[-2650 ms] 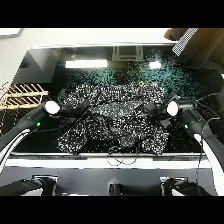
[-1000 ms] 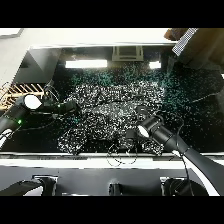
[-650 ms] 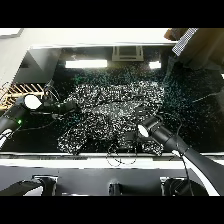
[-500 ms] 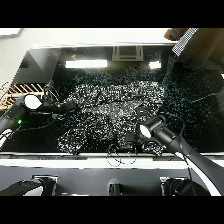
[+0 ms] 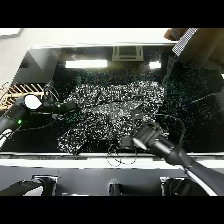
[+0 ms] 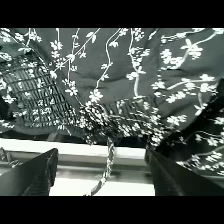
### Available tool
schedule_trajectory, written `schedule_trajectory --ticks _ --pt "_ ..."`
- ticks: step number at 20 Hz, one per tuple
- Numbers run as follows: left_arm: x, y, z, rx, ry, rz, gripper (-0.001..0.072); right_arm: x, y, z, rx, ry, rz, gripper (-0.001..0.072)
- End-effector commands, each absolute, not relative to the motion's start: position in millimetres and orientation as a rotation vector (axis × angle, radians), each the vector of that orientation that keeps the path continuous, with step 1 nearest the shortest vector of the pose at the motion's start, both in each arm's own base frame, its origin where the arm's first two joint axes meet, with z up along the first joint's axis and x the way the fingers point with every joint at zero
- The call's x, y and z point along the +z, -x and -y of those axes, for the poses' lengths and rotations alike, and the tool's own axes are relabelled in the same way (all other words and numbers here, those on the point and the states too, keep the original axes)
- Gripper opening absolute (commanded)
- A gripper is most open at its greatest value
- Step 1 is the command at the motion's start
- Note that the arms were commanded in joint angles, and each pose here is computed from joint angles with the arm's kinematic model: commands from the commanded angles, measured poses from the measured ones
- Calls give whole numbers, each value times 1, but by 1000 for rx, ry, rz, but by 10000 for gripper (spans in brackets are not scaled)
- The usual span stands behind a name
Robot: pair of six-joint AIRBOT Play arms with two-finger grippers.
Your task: Fold the clothes and pants, and hang the long-sleeved shirts on hangers.
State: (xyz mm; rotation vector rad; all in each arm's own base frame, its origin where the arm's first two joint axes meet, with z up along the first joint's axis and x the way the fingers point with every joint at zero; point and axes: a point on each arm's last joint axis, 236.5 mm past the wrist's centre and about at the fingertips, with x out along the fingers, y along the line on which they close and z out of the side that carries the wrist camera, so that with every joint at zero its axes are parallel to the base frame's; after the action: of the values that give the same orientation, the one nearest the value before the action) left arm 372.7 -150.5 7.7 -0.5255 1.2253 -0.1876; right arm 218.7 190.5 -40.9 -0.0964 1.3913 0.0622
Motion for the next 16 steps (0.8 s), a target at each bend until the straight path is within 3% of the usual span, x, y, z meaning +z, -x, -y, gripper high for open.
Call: schedule_trajectory --ticks 1,3,5,7,8,10,14,16 --pt "8 -373 150 -186 521 -1224 544 -66 -216 -204 23 162 -1370 626" --pt "7 -373 150 -186 520 -1225 544 -78 -225 -198 -35 192 -1351 606" --pt "7 -373 148 -183 511 -1224 544 -83 -237 -187 -96 227 -1307 541" --pt "6 -373 146 -179 501 -1223 544 -87 -243 -179 -143 253 -1289 429" --pt "6 -373 146 -178 499 -1223 544 -88 -244 -172 -178 265 -1287 254" --pt "6 -373 145 -177 495 -1222 544 -82 -247 -158 -233 308 -1266 28" --pt "6 -372 149 -205 462 -1219 544 -40 -263 -139 -285 344 -1171 24" --pt "9 -368 163 -256 413 -1216 544 -22 -271 -138 -281 258 -1164 23"
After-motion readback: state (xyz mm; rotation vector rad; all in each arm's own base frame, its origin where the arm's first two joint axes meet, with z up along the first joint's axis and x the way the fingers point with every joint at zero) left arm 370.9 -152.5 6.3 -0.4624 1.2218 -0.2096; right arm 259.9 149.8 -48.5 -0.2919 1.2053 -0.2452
